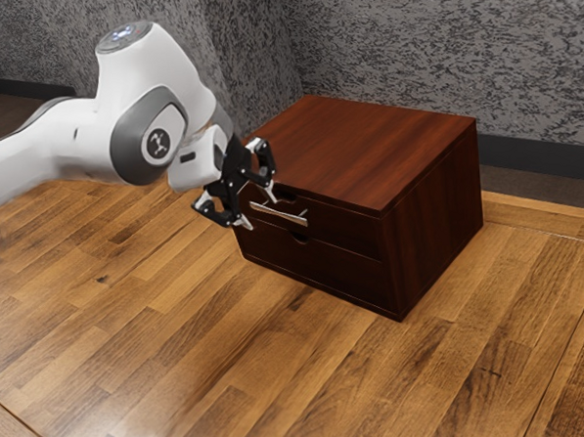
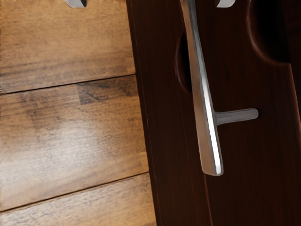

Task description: Pull the drawer handle with one arm to open the drawer

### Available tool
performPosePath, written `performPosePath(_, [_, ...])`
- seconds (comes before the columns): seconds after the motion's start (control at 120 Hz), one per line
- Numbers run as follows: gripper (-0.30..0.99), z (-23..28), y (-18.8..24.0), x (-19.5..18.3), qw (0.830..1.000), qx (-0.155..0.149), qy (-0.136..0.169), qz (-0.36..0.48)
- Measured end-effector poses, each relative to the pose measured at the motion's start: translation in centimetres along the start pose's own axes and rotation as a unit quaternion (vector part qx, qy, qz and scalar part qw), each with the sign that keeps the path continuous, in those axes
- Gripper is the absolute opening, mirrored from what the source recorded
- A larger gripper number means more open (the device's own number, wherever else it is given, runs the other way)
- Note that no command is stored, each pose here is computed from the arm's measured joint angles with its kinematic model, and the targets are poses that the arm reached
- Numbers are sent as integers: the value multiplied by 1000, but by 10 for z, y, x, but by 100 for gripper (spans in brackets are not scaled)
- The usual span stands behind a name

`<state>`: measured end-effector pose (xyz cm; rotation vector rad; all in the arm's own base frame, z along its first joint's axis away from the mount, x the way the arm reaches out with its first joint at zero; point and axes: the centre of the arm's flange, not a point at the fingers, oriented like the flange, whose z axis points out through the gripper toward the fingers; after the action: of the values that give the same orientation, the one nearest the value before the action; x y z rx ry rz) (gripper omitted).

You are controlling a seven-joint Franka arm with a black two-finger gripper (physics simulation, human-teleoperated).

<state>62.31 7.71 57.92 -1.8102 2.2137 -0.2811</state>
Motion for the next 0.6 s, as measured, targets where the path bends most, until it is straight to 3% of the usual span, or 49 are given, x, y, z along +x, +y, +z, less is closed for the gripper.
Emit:
performPosePath(0.342, [34,12,5,2,1000,-10,4,1])
performPosePath(0.6, [25,14,6,2,1000,-12,5,1])
